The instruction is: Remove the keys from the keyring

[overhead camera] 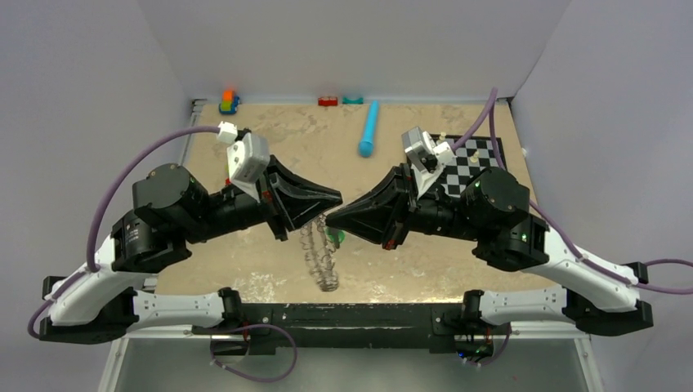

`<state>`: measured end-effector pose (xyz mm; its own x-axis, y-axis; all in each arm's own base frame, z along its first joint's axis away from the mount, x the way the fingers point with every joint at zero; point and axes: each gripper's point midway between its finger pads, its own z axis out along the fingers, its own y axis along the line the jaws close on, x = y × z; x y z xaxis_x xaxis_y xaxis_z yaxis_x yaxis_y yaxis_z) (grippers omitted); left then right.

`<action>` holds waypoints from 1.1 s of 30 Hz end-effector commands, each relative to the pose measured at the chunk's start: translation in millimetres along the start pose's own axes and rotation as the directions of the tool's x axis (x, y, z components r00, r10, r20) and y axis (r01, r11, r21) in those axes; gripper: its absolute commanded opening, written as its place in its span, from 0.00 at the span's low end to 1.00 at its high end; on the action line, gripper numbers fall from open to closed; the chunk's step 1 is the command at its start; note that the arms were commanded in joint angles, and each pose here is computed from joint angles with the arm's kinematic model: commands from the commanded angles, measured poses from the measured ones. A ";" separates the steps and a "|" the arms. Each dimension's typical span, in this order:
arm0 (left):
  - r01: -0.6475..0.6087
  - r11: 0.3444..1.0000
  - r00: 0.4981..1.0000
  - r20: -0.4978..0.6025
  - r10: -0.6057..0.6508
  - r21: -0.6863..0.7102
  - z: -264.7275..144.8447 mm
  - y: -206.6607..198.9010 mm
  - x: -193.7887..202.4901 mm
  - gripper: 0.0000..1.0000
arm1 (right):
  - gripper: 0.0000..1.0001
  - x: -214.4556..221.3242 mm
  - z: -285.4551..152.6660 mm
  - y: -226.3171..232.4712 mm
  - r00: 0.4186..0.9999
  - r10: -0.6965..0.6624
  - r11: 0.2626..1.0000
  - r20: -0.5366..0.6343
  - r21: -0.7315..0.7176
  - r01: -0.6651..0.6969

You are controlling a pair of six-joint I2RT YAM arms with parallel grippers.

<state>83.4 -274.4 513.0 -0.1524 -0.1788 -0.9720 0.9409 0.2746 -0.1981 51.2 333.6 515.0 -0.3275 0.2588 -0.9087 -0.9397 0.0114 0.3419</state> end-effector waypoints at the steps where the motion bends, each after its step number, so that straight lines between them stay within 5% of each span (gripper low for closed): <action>1: 0.004 1.000 0.999 0.034 -0.004 0.002 -9.8 -2.0 -11.9 0.23 | 0.00 -39.7 -11.8 17.8 0.993 -0.032 0.999 0.115 -0.037 0.037; 3: 0.000 1.000 0.999 0.044 0.001 -0.018 -17.4 1.0 -14.5 0.37 | 0.00 -40.6 -13.6 18.7 0.992 -0.029 0.999 0.120 -0.039 0.034; 7: -0.014 1.000 0.997 0.080 0.016 -0.019 -33.9 0.9 -21.8 0.47 | 0.00 -42.9 -17.3 23.2 0.991 -0.028 0.998 0.129 -0.058 0.035; 24: -0.070 0.959 0.996 0.079 0.050 0.275 -35.8 -46.7 -3.9 0.37 | 0.00 -38.9 -19.7 57.3 0.995 -0.041 0.967 0.089 -0.248 0.062; 33: -0.086 0.942 0.993 0.101 0.056 0.324 -45.4 -55.2 -4.6 0.31 | 0.00 -20.6 -18.9 70.1 0.999 -0.046 0.931 0.010 -0.363 0.046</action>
<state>28.6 -256.9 505.5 -0.1102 -0.1887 -0.9758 0.9934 0.0097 -0.1140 4.0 327.2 522.9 -0.3147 0.1940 -0.9292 -0.9329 -0.2439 0.2651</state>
